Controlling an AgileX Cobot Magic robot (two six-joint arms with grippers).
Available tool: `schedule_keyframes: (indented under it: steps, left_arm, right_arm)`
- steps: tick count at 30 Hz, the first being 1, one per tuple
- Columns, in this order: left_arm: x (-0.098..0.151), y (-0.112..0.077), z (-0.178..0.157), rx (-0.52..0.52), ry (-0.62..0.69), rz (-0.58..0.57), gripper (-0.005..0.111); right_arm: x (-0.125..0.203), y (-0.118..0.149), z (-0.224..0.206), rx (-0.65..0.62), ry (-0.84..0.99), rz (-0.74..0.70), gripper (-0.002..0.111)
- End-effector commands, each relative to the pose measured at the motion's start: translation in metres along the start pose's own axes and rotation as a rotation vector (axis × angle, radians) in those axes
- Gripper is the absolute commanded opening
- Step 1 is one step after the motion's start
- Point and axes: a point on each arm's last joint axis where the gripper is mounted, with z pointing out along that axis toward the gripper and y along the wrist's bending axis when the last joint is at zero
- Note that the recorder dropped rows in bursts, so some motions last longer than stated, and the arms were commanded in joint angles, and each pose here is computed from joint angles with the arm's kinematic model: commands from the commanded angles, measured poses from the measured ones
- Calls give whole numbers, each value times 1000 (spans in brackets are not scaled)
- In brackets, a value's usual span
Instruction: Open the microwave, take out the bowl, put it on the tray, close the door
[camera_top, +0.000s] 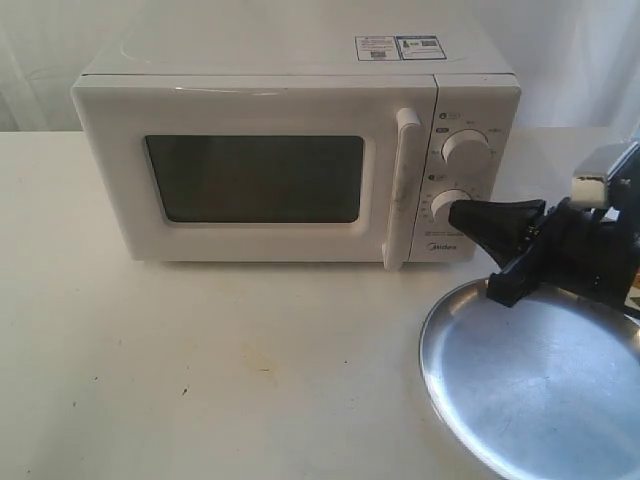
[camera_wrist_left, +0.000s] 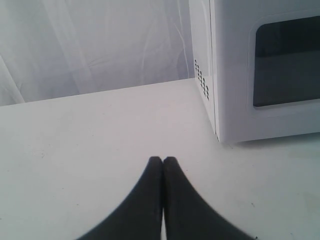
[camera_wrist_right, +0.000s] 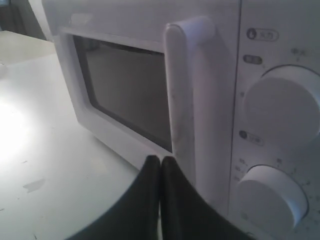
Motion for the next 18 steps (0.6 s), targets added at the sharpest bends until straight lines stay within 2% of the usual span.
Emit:
schedule_keyframes:
  steps: [1,2,6,8,9,14,18]
  left_arm:
    - [-1,0,0,5,-9,-7,0]
    - [-1,0,0,5,-9,-7,0]
    - [-1,0,0,5,-9,-7,0]
    - [-1,0,0,5,-9,-7,0]
    - [-1,0,0,5,-9,-7,0]
    - [-1,0,0,5,-9,-7,0]
    - [-1,0,0,5,-9,-7,0]
  right_arm:
    - [-2,-14,9,-2,-25,-54,0]
    - [-3,-15,11,-7,-27,-65,1]
    - [-12,-9,28,-85,-40,-138,21]
    - [-17,-11,36,-73,-36,-160,40]
    - [-19,-12,41,-59,-11,-177,46]
    - [-25,-22,50,-10,22,-199,46]
    - [-18,-31,62,-28,39,-147,45]
